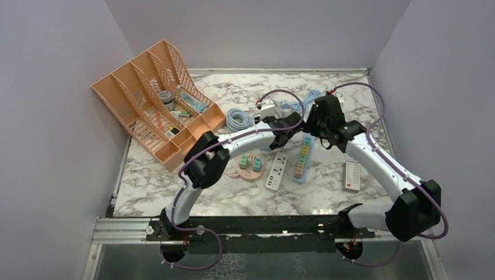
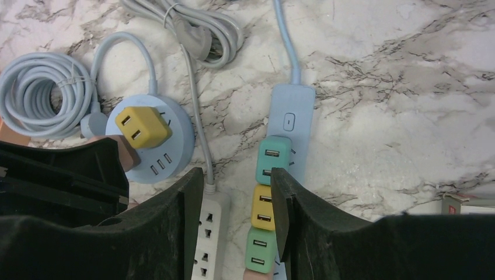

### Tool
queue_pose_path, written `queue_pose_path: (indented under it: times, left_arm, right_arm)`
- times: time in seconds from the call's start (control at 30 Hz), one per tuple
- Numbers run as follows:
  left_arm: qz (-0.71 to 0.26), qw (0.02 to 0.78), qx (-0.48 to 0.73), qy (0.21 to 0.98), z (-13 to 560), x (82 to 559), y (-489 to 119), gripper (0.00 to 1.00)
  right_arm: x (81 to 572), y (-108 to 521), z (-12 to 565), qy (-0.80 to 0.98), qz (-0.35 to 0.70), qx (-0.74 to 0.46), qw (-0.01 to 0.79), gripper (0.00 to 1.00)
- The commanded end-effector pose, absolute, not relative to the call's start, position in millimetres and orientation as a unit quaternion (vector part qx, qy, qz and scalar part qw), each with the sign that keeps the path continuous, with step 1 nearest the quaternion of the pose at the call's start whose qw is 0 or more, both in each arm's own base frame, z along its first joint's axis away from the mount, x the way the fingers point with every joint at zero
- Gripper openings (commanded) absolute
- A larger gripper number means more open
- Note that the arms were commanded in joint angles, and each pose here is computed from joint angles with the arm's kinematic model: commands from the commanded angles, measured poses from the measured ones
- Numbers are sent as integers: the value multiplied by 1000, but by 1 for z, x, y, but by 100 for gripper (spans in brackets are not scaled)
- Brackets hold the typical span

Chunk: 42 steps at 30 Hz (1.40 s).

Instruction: Insert the plug

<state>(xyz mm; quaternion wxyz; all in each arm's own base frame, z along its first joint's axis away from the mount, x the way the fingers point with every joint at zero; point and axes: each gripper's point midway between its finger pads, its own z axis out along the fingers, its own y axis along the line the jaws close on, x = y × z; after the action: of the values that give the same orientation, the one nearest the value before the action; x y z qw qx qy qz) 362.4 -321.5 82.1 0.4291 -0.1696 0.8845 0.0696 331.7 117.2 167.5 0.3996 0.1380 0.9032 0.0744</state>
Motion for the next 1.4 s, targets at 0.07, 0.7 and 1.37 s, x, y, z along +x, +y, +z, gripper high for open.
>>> queue_pose_path:
  times: [0.07, 0.7, 1.37]
  left_arm:
    - [131, 331, -119, 927, 6, 323, -307, 0]
    - [132, 237, -137, 953, -60, 273, -286, 0]
    - [41, 353, -155, 922, 48, 318, -305, 59]
  right_arm:
    - [330, 97, 177, 891, 28, 185, 414, 46]
    - [331, 100, 175, 892, 9, 183, 414, 46]
    - [335, 105, 183, 888, 14, 189, 418, 46]
